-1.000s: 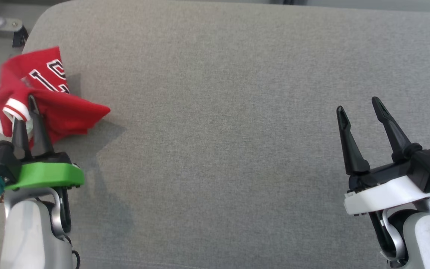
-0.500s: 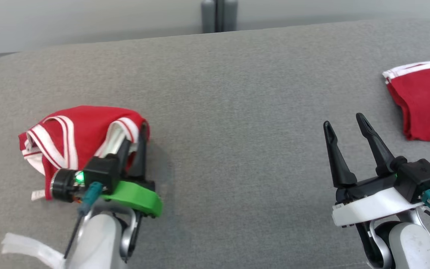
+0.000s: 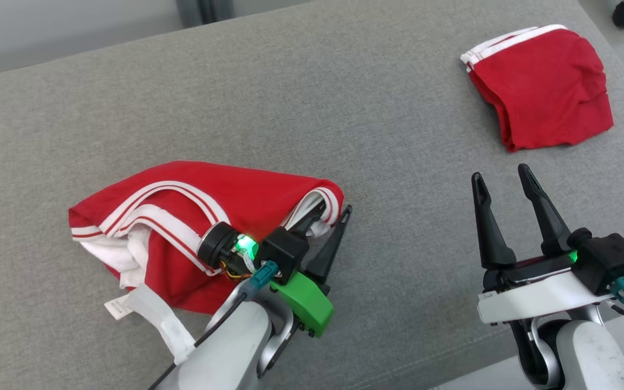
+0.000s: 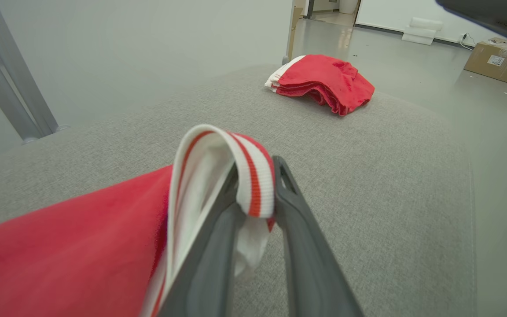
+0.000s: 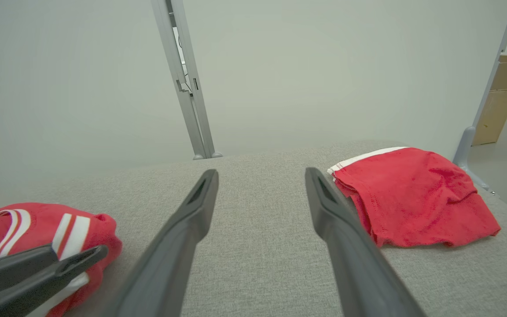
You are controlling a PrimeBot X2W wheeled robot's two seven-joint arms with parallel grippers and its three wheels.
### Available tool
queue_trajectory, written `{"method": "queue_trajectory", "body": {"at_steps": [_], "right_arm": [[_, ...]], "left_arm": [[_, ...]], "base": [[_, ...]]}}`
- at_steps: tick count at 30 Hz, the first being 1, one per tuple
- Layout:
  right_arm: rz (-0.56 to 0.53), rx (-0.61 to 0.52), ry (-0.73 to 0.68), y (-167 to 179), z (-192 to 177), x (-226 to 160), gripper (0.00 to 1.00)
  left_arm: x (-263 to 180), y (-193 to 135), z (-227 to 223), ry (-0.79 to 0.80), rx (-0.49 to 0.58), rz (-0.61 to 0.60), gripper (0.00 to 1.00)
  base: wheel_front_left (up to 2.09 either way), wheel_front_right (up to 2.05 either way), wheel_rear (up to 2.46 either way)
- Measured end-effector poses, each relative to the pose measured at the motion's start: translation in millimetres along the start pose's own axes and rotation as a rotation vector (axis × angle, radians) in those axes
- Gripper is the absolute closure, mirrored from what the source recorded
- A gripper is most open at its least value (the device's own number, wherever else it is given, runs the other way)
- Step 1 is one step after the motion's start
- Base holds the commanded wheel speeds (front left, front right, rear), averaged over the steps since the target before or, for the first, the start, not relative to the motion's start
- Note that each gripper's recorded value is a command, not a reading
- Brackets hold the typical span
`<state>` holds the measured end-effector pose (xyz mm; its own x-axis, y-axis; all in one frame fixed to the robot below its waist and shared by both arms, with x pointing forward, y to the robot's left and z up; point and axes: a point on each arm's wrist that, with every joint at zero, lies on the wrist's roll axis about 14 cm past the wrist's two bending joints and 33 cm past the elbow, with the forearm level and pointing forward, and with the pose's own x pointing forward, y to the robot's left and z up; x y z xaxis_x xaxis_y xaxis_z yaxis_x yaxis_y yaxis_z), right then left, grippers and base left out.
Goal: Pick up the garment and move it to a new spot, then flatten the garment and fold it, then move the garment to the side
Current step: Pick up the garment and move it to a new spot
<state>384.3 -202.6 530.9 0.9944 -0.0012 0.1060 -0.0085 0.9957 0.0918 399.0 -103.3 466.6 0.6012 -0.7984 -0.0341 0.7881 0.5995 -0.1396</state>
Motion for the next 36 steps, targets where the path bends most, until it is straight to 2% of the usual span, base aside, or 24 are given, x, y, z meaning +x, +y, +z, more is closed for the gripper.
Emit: {"method": "queue_trajectory", "body": {"at_steps": [7,10,13,19,25,29,36], "right_arm": [[-0.056,-0.018,0.023,-17.9,-8.0,-2.8,0.00],[-0.046,-0.018,0.019,-14.8,-7.2,-0.4,0.00],[-0.026,-0.019,0.014,-9.4,-5.0,3.7,0.00],[0.046,-0.022,0.009,10.5,-0.6,10.8,0.00],[0.106,-0.011,0.014,31.0,1.3,11.9,0.00],[0.129,-0.007,0.012,39.1,5.2,7.1,0.00],[0.141,-0.012,0.031,42.3,6.2,-5.9,0.00]], "left_arm": [[15.5,-4.6,19.5,-0.095,0.002,-0.006,0.00],[11.9,8.9,34.6,-0.142,0.005,0.053,0.00],[-2.9,36.5,44.3,-0.170,0.016,0.158,0.00],[-66.2,111.3,55.9,-0.191,0.051,0.460,0.00],[-143.3,159.3,58.3,-0.183,0.085,0.716,0.00],[-181.6,164.6,56.4,-0.170,0.101,0.803,0.00],[-211.3,156.1,58.8,-0.177,0.111,0.850,0.00]], "base": [[0.00,0.00,0.00],[0.00,0.00,0.00],[0.00,0.00,0.00],[0.00,0.00,0.00],[0.00,0.00,0.00],[0.00,0.00,0.00],[0.00,0.00,0.00]]}}
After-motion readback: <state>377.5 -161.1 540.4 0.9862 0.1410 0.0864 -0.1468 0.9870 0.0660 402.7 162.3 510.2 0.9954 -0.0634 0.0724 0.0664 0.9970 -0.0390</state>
